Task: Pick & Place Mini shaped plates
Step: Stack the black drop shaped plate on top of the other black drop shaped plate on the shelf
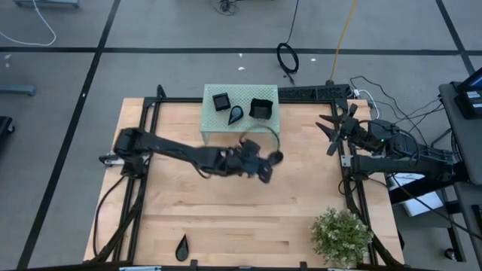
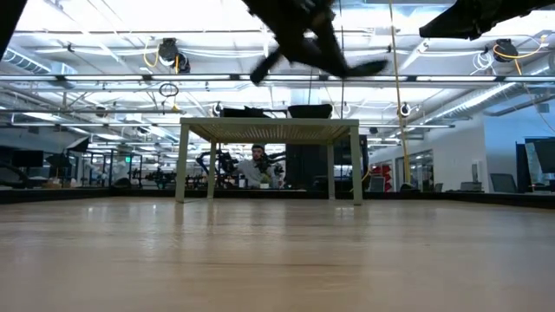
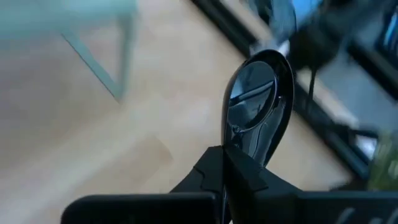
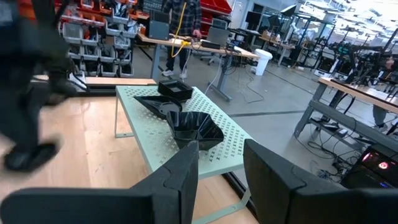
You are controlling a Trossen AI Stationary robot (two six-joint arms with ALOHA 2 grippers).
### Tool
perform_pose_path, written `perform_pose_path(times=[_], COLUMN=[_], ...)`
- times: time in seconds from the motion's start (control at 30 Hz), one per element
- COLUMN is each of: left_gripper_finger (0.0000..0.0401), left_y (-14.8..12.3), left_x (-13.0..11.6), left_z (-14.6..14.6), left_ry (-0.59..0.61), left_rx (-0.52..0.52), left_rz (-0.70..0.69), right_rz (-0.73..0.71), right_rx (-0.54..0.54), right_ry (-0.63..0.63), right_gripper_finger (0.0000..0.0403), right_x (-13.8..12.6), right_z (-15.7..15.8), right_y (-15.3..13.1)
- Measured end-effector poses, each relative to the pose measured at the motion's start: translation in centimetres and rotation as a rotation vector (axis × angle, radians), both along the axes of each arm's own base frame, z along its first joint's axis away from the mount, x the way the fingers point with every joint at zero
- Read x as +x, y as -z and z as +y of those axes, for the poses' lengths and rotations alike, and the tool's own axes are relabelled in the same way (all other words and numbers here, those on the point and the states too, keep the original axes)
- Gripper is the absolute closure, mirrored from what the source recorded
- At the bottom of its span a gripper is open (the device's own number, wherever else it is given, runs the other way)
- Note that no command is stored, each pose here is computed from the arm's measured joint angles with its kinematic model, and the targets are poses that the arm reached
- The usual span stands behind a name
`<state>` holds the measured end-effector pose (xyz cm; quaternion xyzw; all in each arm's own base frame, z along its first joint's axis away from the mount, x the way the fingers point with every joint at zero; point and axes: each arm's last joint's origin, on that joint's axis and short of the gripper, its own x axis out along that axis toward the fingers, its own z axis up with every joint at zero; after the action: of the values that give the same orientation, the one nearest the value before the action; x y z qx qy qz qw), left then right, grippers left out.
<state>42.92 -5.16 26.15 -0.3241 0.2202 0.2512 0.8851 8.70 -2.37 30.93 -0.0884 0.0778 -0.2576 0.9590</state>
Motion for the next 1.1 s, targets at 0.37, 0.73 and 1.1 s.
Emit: perform_pose_path(times=[0.37, 0.73, 1.1], left_gripper_finger=[0.0396, 0.0398, 0.0394], left_y=[-7.1, -5.9, -5.9], left_x=[-6.6, -9.1, -9.3], left_z=[6.6, 12.5, 14.3], left_ry=[-0.317, -0.375, -0.355], left_rx=[0.145, 0.089, 0.023], left_rz=[0.071, 0.321, 0.304], right_rz=[-0.001, -0.002, -0.001], right_rx=[0.0, 0.0, 0.0], right_ry=[0.0, 0.0, 0.0], right_gripper_finger=[0.0287, 0.0287, 0.0287], right_x=[0.0, 0.0, 0.0], right_z=[0.0, 0.0, 0.0], right_y=[0.0, 0.0, 0.0])
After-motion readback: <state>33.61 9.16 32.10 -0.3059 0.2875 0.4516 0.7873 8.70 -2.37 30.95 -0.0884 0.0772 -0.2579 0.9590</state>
